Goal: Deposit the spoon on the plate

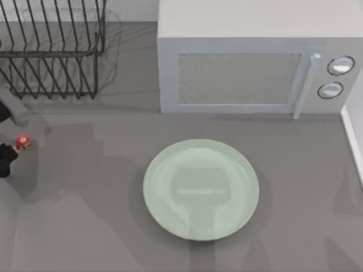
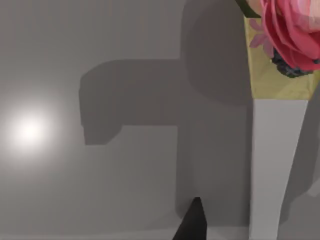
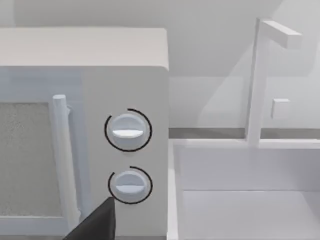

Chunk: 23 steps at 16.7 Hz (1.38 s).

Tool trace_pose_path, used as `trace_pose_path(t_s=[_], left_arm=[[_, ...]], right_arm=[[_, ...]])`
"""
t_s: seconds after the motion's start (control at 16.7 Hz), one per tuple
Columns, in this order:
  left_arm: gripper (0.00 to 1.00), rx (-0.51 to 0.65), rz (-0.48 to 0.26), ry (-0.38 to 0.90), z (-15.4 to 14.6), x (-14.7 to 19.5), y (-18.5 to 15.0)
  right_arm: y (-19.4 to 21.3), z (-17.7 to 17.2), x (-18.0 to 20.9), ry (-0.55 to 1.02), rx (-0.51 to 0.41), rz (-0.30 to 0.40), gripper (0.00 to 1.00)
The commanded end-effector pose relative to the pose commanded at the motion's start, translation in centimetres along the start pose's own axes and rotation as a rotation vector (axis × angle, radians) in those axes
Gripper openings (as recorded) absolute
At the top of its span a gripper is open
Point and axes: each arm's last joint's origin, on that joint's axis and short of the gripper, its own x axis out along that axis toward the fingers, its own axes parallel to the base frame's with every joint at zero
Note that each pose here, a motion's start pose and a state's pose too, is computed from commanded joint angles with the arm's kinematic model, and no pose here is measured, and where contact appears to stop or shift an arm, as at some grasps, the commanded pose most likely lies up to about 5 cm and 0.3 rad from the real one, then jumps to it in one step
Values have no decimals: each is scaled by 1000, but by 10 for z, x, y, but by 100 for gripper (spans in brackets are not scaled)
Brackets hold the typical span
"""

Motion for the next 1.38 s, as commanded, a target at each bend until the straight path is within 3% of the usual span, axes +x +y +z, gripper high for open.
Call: trace_pose_path(t_s=[0.18, 0.24, 0.48, 0.72, 0.9, 1.2, 1.38], left_arm=[[0, 0, 0, 0, 0, 0, 0], [0, -14, 0, -26, 0, -22, -3], [0, -11, 5, -29, 3, -42, 0], [0, -9, -22, -11, 2, -88, -2], [0, -14, -3, -24, 1, -119, -3], [0, -12, -2, -24, 1, -120, -3], [0, 33, -1, -24, 25, -117, -11]], right_arm=[[0, 0, 0, 0, 0, 0, 100], [0, 0, 0, 0, 0, 0, 100], [0, 0, 0, 0, 0, 0, 100], [0, 0, 0, 0, 0, 0, 100], [0, 0, 0, 0, 0, 0, 100], [0, 0, 0, 0, 0, 0, 100], [0, 0, 0, 0, 0, 0, 100]])
